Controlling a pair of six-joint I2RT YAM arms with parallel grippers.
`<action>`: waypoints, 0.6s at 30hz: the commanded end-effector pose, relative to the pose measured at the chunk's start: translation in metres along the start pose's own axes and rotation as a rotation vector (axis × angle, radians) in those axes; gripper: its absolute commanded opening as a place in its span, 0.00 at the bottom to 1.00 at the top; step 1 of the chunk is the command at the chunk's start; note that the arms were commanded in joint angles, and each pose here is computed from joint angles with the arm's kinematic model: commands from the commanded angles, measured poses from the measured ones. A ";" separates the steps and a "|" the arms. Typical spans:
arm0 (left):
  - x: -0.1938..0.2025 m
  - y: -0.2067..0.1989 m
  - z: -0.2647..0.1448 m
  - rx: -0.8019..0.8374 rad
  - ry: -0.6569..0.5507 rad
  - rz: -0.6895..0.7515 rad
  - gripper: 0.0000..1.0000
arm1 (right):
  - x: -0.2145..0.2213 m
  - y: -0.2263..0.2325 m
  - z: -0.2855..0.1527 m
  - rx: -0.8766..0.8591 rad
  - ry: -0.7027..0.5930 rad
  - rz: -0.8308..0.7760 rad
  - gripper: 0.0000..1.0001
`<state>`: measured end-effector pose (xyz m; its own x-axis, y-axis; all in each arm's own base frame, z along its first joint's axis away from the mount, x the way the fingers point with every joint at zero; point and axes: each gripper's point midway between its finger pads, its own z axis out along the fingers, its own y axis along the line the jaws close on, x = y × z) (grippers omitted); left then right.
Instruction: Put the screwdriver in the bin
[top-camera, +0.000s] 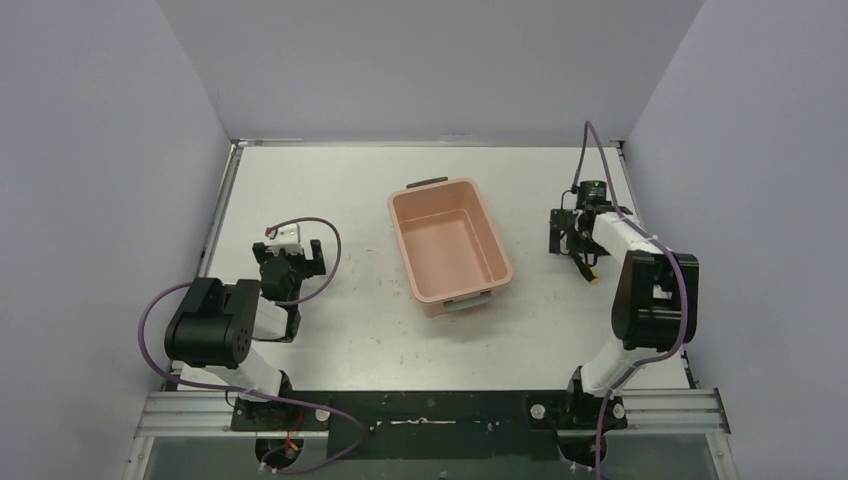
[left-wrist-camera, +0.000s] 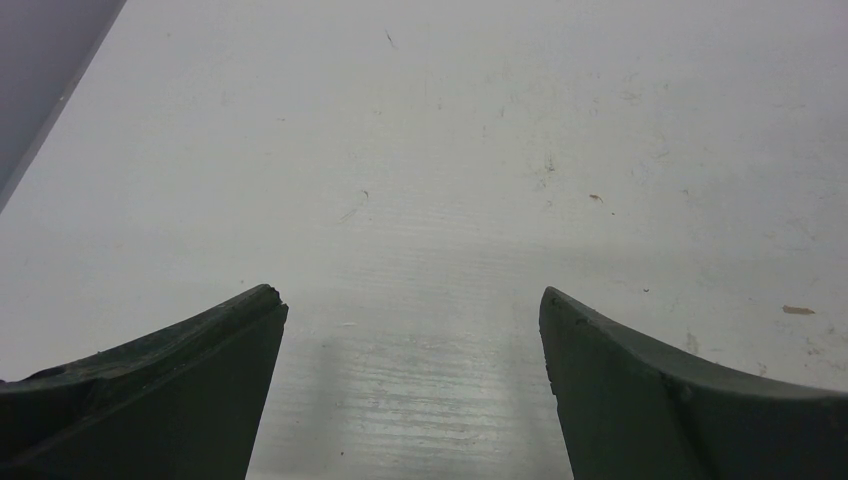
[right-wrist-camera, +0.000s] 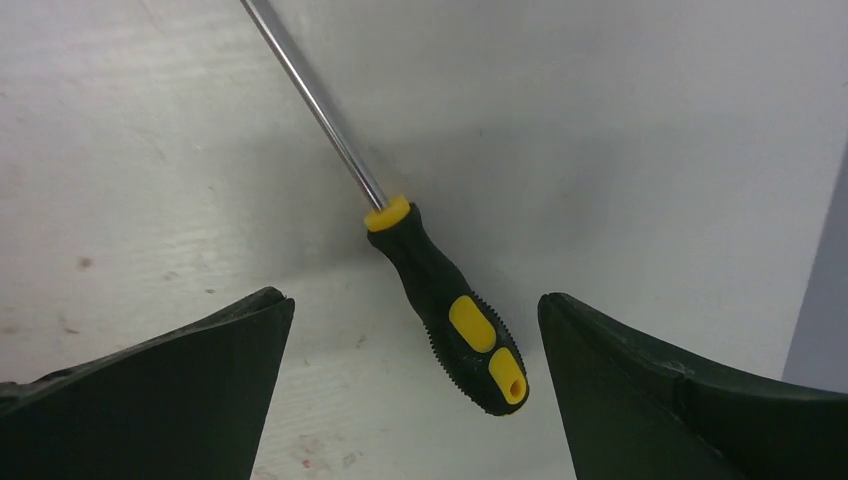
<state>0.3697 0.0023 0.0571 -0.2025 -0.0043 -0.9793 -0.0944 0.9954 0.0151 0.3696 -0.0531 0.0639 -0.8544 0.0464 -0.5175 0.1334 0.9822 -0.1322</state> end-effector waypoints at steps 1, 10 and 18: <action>-0.018 -0.001 0.008 0.004 -0.057 -0.021 0.97 | 0.020 -0.021 0.005 0.094 0.129 -0.077 1.00; -0.018 -0.001 0.008 0.003 -0.057 -0.021 0.97 | 0.056 -0.011 0.046 0.045 0.247 -0.092 0.72; -0.018 -0.001 0.008 0.003 -0.058 -0.020 0.97 | 0.018 -0.007 0.010 0.009 0.127 -0.061 0.00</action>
<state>0.3701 0.0023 0.0576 -0.2010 -0.0044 -0.9796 -0.0944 0.9954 0.0149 0.3604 -0.0623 0.0196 -0.9309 0.0027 -0.3653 0.0728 0.9813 -0.1784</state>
